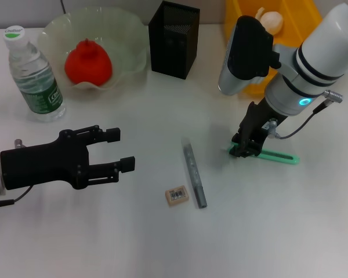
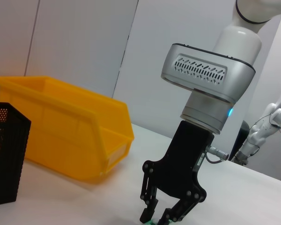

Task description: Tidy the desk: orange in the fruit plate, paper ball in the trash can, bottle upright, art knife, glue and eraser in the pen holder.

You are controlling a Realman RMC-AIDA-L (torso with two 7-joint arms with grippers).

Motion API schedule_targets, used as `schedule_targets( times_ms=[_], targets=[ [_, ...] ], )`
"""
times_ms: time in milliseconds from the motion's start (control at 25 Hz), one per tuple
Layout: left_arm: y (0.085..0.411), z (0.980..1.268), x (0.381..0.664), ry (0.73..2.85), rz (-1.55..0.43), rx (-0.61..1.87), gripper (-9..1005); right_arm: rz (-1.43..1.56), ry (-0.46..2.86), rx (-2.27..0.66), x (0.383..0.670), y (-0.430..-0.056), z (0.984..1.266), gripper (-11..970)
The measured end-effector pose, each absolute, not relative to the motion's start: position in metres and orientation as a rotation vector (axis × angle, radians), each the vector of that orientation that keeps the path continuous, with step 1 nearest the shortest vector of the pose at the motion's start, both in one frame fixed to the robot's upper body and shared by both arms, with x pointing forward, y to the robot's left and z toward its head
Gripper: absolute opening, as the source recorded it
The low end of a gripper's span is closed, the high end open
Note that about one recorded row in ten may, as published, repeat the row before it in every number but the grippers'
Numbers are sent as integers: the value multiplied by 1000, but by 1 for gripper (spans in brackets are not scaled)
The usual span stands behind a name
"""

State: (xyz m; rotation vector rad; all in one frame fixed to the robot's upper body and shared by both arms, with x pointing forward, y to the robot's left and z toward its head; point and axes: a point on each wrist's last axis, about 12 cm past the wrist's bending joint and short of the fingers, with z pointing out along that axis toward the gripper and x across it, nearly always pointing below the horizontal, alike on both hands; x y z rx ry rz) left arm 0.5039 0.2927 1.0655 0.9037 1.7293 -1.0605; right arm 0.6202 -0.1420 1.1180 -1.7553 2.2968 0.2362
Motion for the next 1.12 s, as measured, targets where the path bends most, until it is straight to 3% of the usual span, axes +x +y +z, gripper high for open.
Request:
schedule_targets(
  times_ms=[200, 800, 1120],
  targets=[
    [293, 1066, 504, 1728, -1059, 903, 791, 235, 2297, -1754, 620, -142, 1118, 234],
    [291, 1066, 506, 1726, -1057, 905, 792, 223, 2304, -1769, 620, -142, 1114, 227],
    [290, 1066, 507, 1726, -1058, 904, 792, 282, 2258, -1731, 622, -137, 1128, 192]
  ],
)
